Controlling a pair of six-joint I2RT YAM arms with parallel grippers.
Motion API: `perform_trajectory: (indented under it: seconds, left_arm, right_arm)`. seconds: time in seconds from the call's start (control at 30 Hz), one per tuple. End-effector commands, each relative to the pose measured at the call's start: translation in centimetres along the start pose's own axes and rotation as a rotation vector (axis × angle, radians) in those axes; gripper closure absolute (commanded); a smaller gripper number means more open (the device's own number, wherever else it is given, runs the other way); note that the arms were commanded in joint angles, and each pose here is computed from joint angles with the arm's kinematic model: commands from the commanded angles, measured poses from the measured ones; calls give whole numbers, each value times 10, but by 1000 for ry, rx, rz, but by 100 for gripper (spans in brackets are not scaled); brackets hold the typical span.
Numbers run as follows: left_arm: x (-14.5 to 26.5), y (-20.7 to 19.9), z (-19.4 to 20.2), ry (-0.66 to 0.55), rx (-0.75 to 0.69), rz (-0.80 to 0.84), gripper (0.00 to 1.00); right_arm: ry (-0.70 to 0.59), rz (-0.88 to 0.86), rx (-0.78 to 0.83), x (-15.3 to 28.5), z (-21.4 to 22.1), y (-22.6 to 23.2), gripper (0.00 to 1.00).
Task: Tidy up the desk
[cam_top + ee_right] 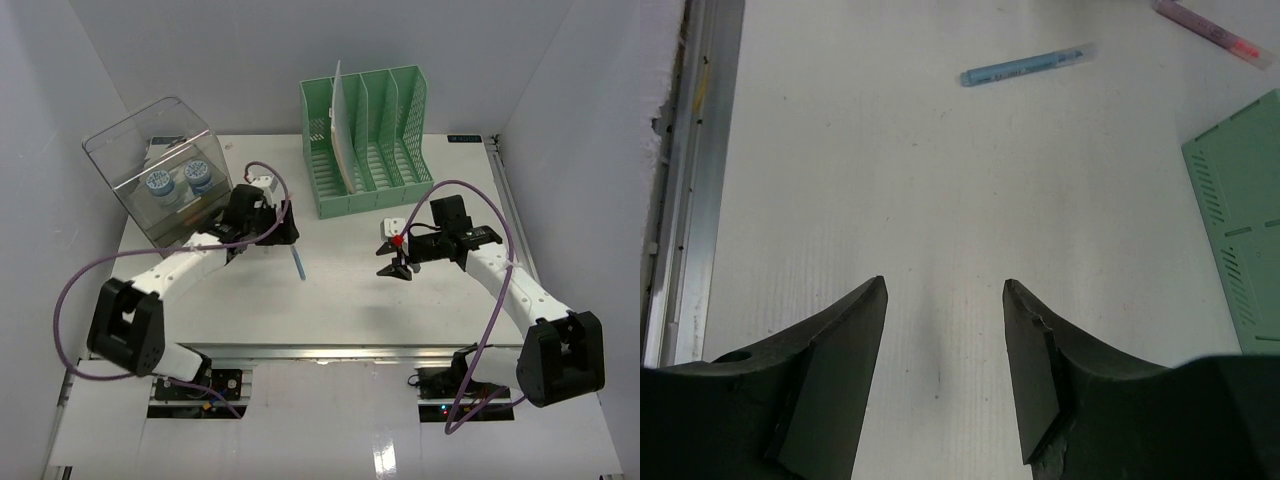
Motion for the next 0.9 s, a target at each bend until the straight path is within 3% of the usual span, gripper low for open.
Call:
perform_trajectory:
  seconds: [0.0,0.1,0.17,0.27,0.43,0.87]
  left_arm:
    - [-19,21,-6,116,-167,-262,11]
    - [-37,24,-22,123,-212,-304,13]
    - [-50,25,-31,129,-238,-326,23]
    - [-68,27,-41,147,-269,-350,25]
    - [-95,30,-34,222,-291,-367,36]
    - [-111,38,-24,283,-308,-420,53]
  right_arm:
    - [-16,30,-4,4,-2,-3,43]
    - [-13,29,-8,3,-1,-3,43]
    - [-12,30,-6,4,0,-3,43]
    - [-7,32,-8,3,0,-4,43]
    - [-3,36,-5,4,0,-4,43]
    - [4,36,-14,3,3,-5,43]
Point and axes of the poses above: each gripper's point midway between its finger pads, its own x axis back along the fingers, its own y axis along the line the jaws close on, z = x × y, the point moved 9 cm from there along x, back along the fingers, and after that the axes turned 8 degrees about -x, right-handed, at the moved point
